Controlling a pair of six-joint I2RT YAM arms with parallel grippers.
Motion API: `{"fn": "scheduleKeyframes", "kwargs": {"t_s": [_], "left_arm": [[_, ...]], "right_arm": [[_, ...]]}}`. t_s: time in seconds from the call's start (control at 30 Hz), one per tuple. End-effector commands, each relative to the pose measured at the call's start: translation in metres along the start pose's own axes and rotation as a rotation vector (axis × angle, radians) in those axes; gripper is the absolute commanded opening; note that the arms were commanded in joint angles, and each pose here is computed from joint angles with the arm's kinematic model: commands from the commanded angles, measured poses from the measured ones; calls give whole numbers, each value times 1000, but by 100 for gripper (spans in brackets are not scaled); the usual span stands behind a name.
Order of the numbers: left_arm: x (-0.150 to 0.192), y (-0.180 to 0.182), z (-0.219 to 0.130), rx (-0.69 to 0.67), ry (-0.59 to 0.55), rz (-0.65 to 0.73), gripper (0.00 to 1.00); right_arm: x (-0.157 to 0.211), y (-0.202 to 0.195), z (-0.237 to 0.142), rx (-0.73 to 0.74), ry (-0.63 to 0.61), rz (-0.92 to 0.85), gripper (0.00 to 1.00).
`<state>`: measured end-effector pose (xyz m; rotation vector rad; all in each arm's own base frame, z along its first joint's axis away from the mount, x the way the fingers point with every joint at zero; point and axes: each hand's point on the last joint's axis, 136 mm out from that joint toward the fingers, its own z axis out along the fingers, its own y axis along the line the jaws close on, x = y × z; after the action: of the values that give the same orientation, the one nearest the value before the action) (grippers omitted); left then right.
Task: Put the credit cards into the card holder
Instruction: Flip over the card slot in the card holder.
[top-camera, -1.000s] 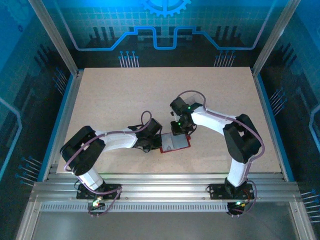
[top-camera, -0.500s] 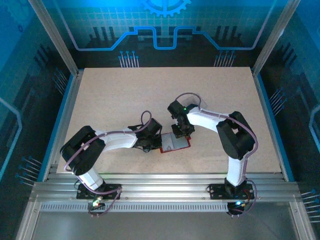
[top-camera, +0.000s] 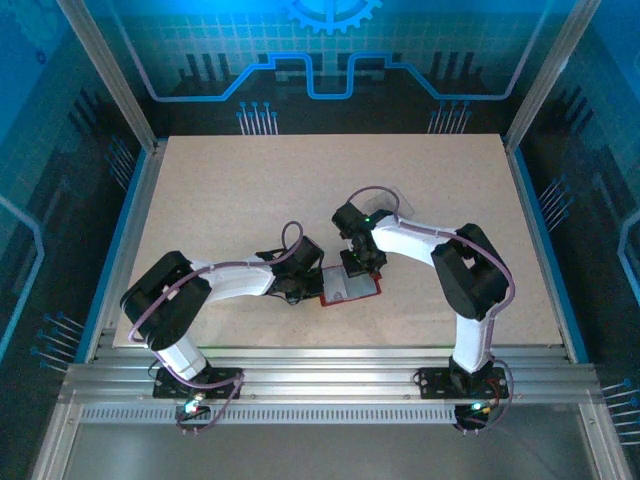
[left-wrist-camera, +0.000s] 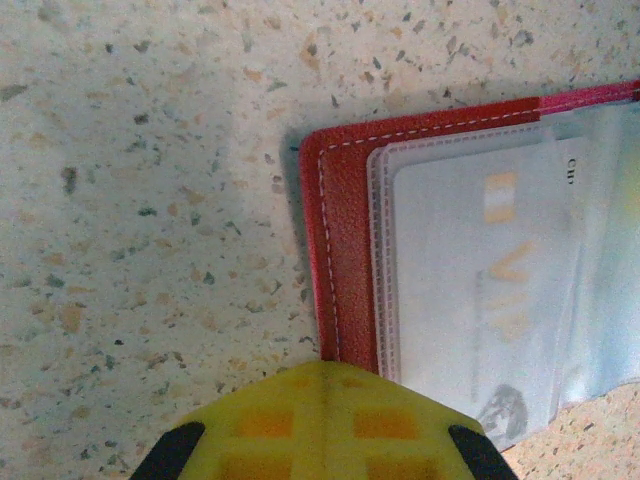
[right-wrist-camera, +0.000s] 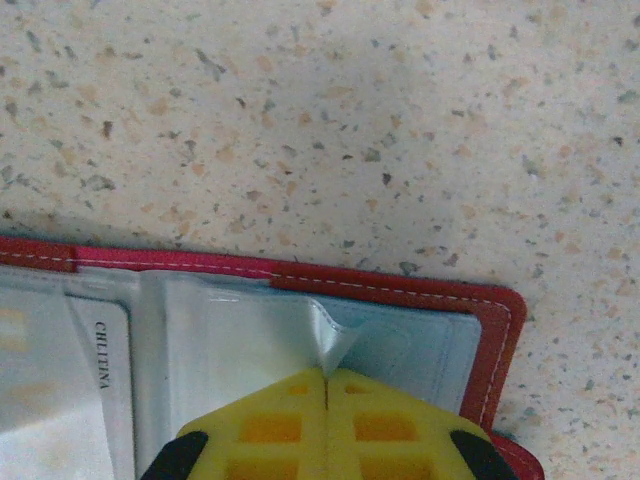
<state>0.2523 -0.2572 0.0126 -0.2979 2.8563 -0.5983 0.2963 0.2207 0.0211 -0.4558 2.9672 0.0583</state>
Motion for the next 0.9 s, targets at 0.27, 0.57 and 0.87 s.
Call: {"fn": "scheduleKeyframes", "kwargs": {"t_s": [0.27,0.57,0.87], "left_arm": [[25,28,23,-88,85,-8,4],[26,24,25,-82,86,-3,4],[26,23,25,-79,85,-1,4]], "right_arm": [[-7,14,-37,-4,-47,-32,0],[-10,37,-48,-72,-49,-49,0],[-11,79,-46,-326,-14,-5,18]]}}
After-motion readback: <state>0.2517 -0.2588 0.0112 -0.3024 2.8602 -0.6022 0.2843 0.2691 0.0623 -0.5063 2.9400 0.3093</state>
